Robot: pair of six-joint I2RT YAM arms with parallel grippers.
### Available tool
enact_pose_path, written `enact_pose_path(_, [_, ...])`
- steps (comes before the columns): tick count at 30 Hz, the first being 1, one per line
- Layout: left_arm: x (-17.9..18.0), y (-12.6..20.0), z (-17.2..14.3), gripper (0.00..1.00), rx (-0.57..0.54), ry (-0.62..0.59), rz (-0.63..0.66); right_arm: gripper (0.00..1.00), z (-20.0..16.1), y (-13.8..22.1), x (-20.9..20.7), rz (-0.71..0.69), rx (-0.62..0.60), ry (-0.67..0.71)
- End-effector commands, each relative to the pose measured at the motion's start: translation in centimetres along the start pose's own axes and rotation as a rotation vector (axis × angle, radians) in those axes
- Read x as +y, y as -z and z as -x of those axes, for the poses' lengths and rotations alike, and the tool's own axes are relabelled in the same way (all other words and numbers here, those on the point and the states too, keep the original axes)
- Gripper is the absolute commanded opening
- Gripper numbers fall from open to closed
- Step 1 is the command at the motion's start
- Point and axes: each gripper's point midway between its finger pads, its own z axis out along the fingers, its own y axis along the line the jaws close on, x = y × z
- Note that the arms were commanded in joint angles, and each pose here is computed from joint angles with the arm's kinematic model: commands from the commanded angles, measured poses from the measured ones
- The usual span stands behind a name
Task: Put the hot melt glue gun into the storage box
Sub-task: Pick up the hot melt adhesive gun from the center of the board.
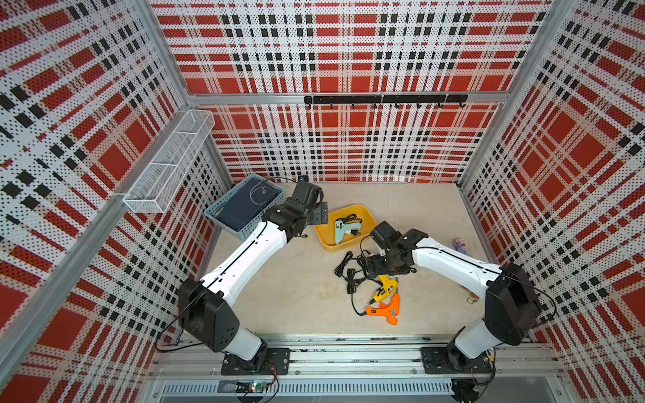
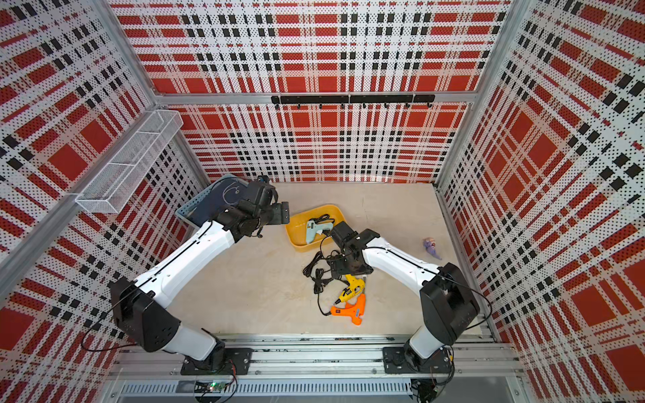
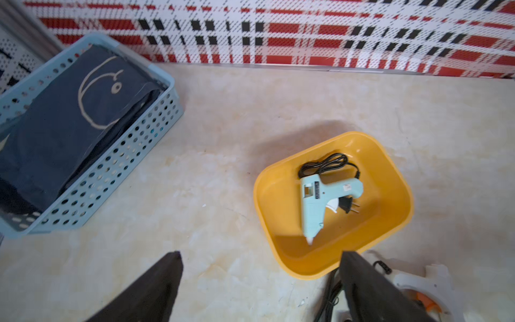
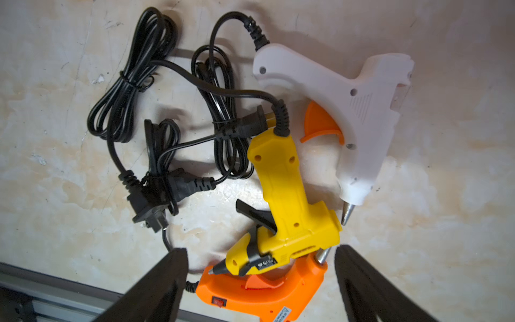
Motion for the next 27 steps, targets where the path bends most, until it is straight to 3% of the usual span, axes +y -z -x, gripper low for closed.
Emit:
enact_pose_path(1, [0.8,0.2,-0.3,0.94,-0.007,0.043,0.004,0.84,1.3,-1.5,-0.4,-0.050,-0.012,0.049])
enact_pose_path(6, [1.5,0.5,-1.0,0.91,-0.001,0.055,0.005,0.67,1.4,-4.0,-0.3,-0.078,0.038,0.121])
enact_pose_path(13, [3.0,1.5,-1.6,0.91,-0.012,0.079,0.026,0.63,1.7,-6.2,-0.4,-0.108,0.073,0.149])
enact_pose_path(14, [3.3,1.7,-1.6,0.91,-0.015,0.083,0.030,0.60,1.7,-6.3,-0.5,-0.115,0.076,0.157])
enact_pose_path(16, [3.7,1.9,-1.8,0.91,-0.016,0.089,0.039,0.44,1.9,-6.2,-0.7,-0.133,0.077,0.174])
enact_pose_path(18, [4.2,2.2,-1.8,0.91,-0.019,0.097,0.048,0.30,2.4,-5.4,-0.9,-0.153,0.066,0.196])
enact_pose_path(21, [4.8,2.3,-1.8,0.91,-0.023,0.112,0.061,0.19,3.0,-3.4,-1.3,-0.183,0.052,0.222])
enact_pose_path(27, [5.6,2.1,-2.0,0.90,-0.016,0.118,0.076,0.17,5.0,3.5,-1.0,-0.182,-0.039,0.256])
